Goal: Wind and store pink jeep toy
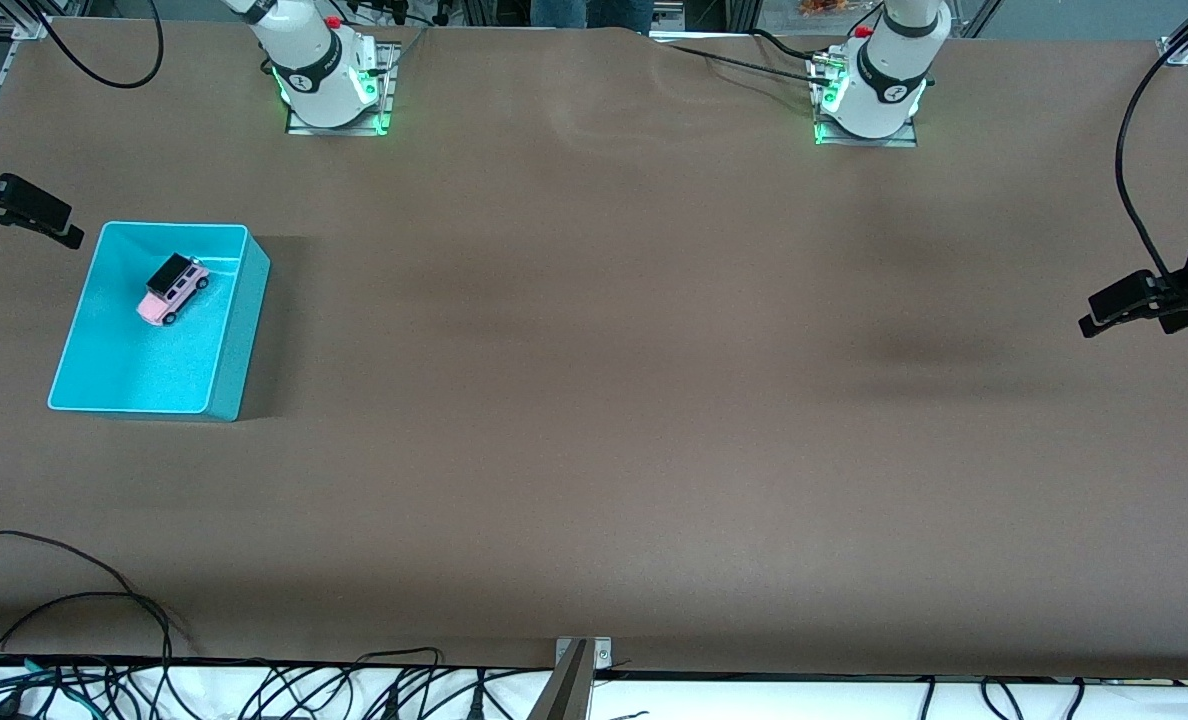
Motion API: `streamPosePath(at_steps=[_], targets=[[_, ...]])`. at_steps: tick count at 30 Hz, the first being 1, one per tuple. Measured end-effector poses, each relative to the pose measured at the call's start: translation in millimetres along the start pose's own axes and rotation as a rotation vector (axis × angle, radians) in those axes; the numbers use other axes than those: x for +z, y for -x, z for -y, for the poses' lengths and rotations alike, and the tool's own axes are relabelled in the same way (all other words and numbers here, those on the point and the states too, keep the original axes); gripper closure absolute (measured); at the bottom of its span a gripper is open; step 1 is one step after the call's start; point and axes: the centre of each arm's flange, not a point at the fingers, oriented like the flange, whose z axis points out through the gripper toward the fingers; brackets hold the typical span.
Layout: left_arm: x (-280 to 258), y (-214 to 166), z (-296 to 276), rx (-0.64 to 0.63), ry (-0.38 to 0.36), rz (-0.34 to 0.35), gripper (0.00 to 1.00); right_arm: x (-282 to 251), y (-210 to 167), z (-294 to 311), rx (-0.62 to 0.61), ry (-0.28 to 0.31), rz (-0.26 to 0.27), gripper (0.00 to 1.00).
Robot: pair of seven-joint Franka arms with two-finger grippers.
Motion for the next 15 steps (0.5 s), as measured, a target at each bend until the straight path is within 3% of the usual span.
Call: streamPosePath(at_steps=[15], targets=[[0.0, 0.0, -0.2, 0.000, 0.000, 0.000, 0.00, 0.2, 0.3, 0.0, -0.005, 0.000, 0.002, 0.00]])
